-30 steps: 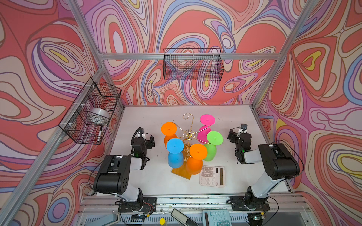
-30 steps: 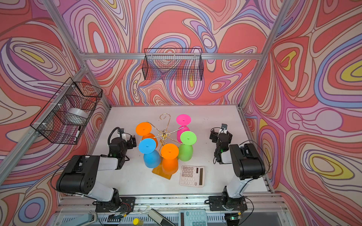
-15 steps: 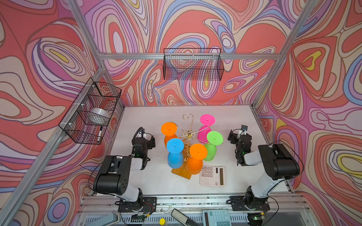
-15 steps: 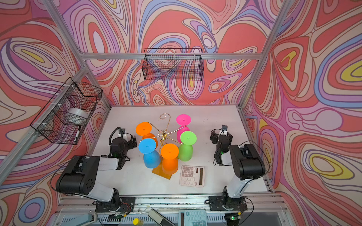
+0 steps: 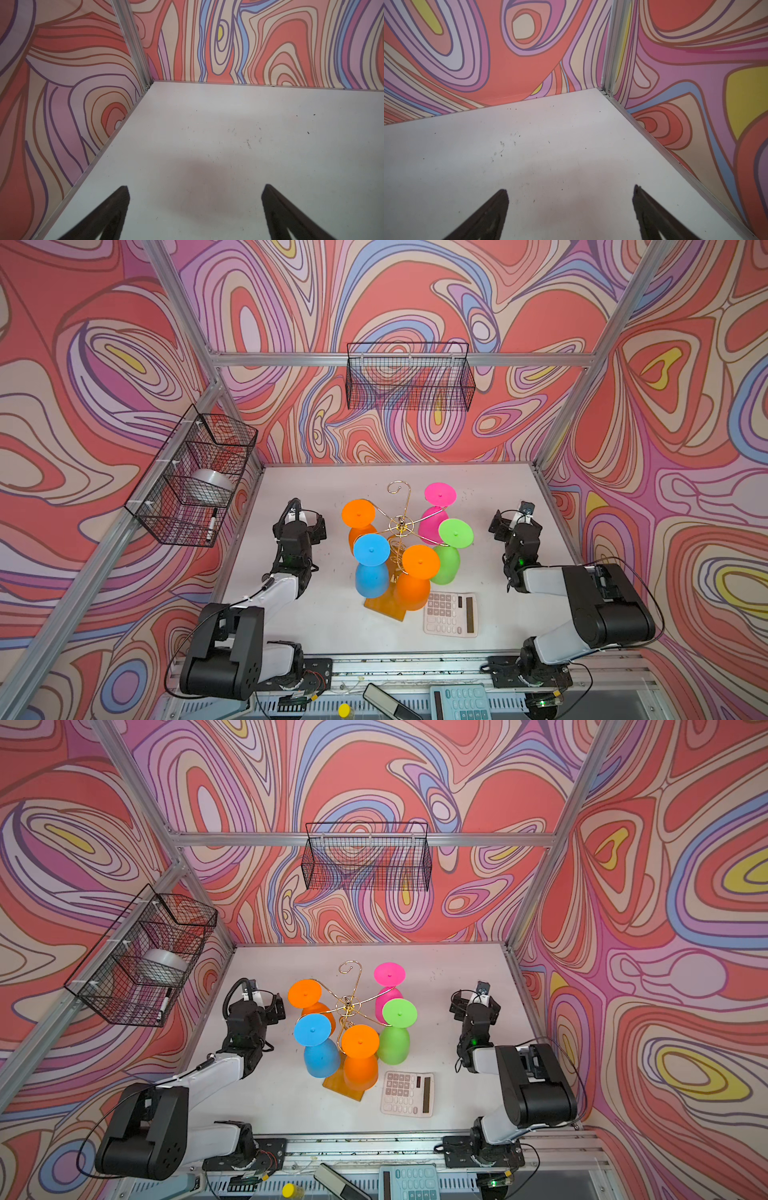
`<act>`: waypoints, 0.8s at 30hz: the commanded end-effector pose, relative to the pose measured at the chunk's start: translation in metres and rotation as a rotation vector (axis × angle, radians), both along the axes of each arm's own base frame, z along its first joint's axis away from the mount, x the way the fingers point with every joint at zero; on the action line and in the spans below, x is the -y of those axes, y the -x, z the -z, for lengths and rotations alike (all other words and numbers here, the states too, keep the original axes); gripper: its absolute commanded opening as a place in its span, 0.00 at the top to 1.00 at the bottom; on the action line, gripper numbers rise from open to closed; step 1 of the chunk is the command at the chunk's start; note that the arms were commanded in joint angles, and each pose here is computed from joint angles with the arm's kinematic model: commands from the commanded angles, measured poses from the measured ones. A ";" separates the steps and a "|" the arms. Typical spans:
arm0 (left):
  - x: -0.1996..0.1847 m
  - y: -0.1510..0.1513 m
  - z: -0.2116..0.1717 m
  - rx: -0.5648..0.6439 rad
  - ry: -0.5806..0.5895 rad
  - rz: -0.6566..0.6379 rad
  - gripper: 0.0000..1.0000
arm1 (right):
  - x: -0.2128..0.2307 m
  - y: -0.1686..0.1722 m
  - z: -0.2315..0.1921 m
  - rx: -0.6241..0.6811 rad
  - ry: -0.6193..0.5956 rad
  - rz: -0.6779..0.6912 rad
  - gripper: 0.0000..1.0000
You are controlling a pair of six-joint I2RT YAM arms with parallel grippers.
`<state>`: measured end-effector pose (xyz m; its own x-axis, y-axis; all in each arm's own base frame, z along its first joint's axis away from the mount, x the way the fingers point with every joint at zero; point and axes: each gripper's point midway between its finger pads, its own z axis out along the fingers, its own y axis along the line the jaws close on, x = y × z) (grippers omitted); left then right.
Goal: Take the wine glass off the wine glass rack
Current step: 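Raise both arms and move both grippers toward the glass rack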
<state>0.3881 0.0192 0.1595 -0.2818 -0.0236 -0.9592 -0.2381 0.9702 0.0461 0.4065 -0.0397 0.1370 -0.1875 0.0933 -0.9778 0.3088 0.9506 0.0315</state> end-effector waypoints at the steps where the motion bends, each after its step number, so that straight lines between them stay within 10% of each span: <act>1: -0.001 -0.005 -0.016 -0.007 0.028 -0.022 0.00 | 0.006 0.005 -0.008 -0.037 -0.052 0.057 0.02; 24: -0.033 -0.002 0.003 -0.128 0.278 -0.208 0.00 | -0.073 0.001 -0.041 -0.242 -0.529 -0.240 0.02</act>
<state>0.3975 0.0436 0.1671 -0.3413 -0.2436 -0.9078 -0.3769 0.9202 -0.1052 0.4099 0.0150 0.1823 -0.3901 0.4402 -0.8087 0.1727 0.8977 0.4053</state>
